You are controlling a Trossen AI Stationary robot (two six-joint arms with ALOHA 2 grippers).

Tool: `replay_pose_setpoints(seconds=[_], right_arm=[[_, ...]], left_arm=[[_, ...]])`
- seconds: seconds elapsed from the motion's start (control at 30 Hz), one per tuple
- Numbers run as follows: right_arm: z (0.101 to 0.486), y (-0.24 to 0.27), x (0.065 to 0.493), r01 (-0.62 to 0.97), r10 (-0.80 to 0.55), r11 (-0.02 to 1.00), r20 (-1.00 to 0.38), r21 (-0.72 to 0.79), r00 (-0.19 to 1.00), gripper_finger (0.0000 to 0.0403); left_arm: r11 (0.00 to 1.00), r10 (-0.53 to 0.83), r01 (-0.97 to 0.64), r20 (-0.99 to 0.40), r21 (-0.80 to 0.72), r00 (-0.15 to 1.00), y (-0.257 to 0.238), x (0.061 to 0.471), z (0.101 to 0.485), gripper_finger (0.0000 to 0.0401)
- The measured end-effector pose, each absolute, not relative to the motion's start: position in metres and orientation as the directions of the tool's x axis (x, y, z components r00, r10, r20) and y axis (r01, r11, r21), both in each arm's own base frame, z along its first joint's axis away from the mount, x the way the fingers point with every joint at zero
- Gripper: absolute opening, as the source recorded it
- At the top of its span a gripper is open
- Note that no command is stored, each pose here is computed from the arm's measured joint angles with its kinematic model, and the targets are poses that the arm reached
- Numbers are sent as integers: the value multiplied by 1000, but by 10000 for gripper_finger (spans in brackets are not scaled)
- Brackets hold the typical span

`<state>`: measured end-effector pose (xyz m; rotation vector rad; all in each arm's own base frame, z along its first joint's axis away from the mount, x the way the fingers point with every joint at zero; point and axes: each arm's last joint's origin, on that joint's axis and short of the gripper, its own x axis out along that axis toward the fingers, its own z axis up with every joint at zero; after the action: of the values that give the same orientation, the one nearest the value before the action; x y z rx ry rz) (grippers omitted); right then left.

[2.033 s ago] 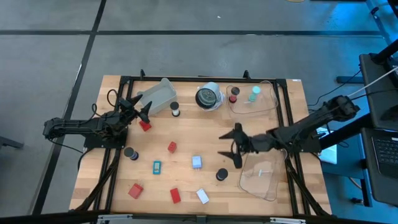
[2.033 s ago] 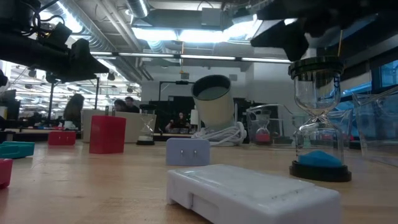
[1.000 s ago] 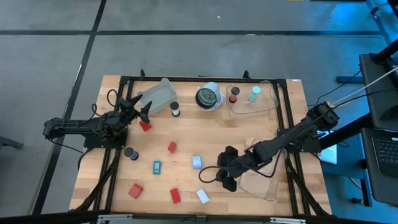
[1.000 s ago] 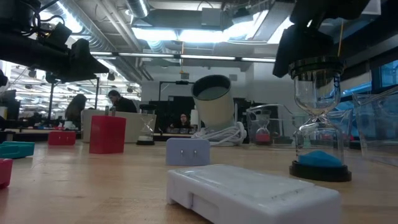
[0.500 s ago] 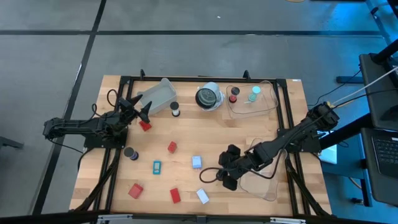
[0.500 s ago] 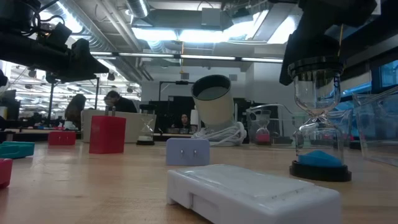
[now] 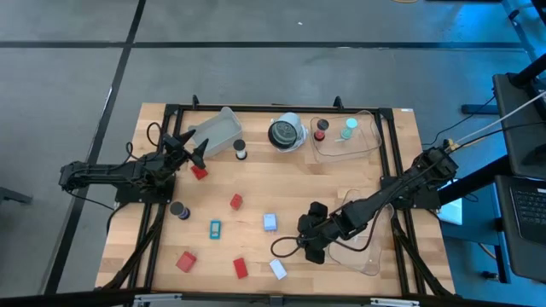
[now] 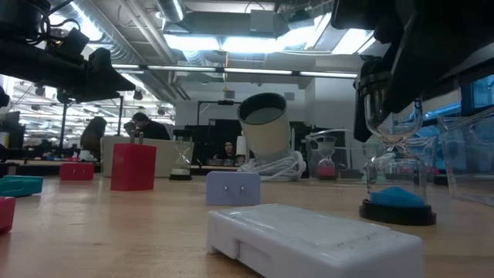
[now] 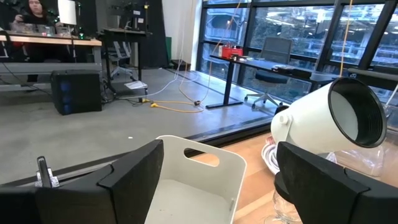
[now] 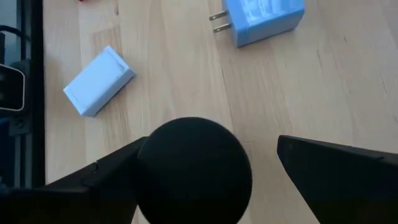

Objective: Pick & Place Office items
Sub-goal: Put the right blue hourglass into the top transparent bin

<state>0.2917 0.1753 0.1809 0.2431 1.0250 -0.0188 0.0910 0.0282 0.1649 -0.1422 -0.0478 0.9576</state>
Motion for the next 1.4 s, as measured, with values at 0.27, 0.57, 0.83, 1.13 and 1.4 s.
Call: replay_pose_setpoints(seconds=[0.27, 0.57, 0.83, 1.13, 1.4], right_arm=[[180, 176, 291, 143, 125, 964, -856, 225, 502, 256], [182, 173, 292, 236, 119, 934, -854, 270, 506, 203], [229, 160, 292, 402, -43, 891, -842, 212, 538, 203], [297, 89, 250, 663, -364, 748, -843, -12, 395, 203], [324, 8, 214, 827, -570, 560, -750, -54, 336, 203]], left_arm=[[567, 817, -811, -22, -145, 576, 28, 91, 165, 310], [567, 817, -811, -22, -145, 576, 28, 91, 165, 310], [567, 817, -811, -23, -144, 576, 28, 91, 165, 310], [565, 817, -810, -34, -156, 576, 28, 92, 163, 310], [565, 815, -810, -50, -154, 578, 28, 94, 162, 310]])
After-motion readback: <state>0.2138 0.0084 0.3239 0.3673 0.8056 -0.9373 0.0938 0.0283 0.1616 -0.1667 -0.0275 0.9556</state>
